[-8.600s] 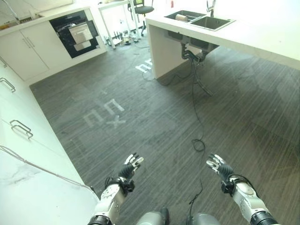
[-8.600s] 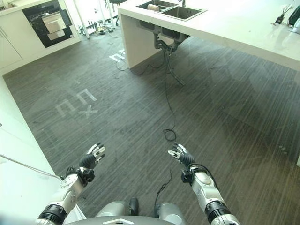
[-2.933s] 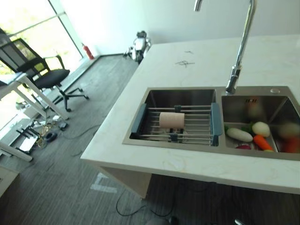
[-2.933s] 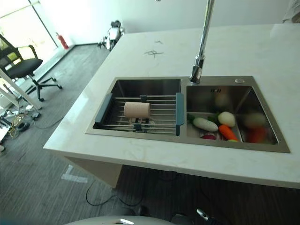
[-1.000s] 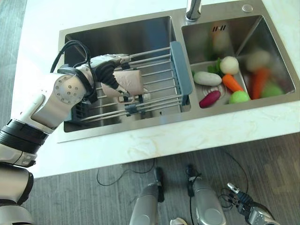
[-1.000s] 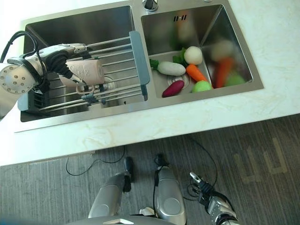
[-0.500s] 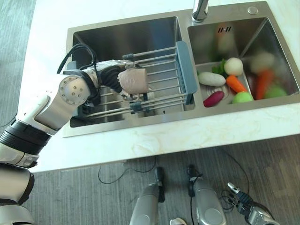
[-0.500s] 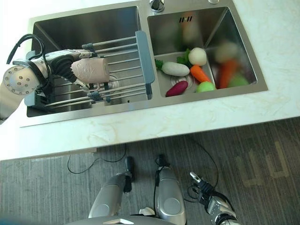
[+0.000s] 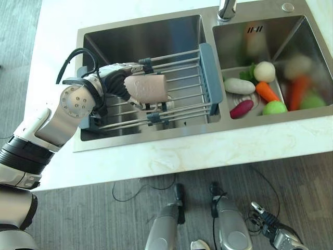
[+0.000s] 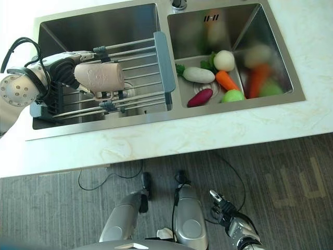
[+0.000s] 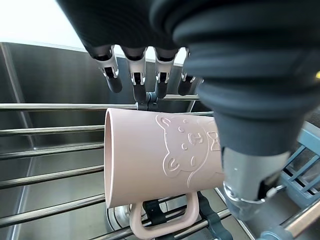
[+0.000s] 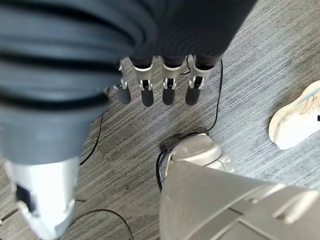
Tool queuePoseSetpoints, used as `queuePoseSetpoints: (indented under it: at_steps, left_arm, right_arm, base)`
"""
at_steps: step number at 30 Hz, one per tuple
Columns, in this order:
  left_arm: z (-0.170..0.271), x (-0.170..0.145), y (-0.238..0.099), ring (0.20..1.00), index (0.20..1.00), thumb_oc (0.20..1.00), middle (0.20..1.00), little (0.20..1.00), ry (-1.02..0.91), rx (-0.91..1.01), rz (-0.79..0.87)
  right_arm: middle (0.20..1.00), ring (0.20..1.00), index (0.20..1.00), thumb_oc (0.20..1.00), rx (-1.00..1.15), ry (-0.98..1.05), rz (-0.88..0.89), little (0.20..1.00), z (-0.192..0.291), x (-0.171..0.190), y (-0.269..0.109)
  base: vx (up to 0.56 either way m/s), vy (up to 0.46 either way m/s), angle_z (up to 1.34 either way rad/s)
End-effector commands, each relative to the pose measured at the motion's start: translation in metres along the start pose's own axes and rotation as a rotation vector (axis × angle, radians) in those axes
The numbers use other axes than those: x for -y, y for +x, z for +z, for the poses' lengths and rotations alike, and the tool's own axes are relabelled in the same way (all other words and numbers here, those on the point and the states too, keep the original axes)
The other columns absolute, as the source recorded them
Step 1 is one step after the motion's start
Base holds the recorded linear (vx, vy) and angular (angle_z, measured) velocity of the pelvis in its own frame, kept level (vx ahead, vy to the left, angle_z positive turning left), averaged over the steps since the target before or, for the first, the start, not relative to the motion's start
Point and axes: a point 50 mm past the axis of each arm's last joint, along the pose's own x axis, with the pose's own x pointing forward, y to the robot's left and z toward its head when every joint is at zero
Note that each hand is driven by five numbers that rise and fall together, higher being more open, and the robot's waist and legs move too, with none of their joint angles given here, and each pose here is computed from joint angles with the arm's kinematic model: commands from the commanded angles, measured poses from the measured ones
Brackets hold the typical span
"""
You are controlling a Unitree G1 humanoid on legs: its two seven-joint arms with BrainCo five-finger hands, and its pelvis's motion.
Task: Place the dishes in the dishwasher.
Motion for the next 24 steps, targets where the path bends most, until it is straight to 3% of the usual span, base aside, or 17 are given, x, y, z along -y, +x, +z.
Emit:
queuePoseSetpoints:
  at_steps: [1, 13, 24]
  left_arm:
    - [-0.003, -0.031, -0.006, 1.000, 1.000, 1.000, 1.000, 1.000, 0.036, -0.015, 0.141]
    - [0.004, -0.029, 0.000, 1.000, 1.000, 1.000, 1.000, 1.000, 0.001, 0.001, 0.079]
    - [0.001, -0.037, 0.002, 1.000, 1.000, 1.000, 1.000, 1.000, 0.061, -0.030, 0.126]
  right_arm:
    - [1.000, 1.000, 1.000, 1.000, 0.016, 0.047, -0.029, 1.000, -0.005, 0.011, -0.006]
    - [1.000, 1.000, 1.000, 1.000, 0.049, 0.039, -0.011, 1.000, 0.005, 0.006, -0.004]
    - [1.000, 1.000, 1.000, 1.000, 0.084, 0.027, 0.015, 1.000, 0.014, 0.001, -0.002]
  base:
    - [0.00, 0.000, 0.00]
    - [0.00, 0.000, 0.00]
    - [0.00, 0.001, 0.00]
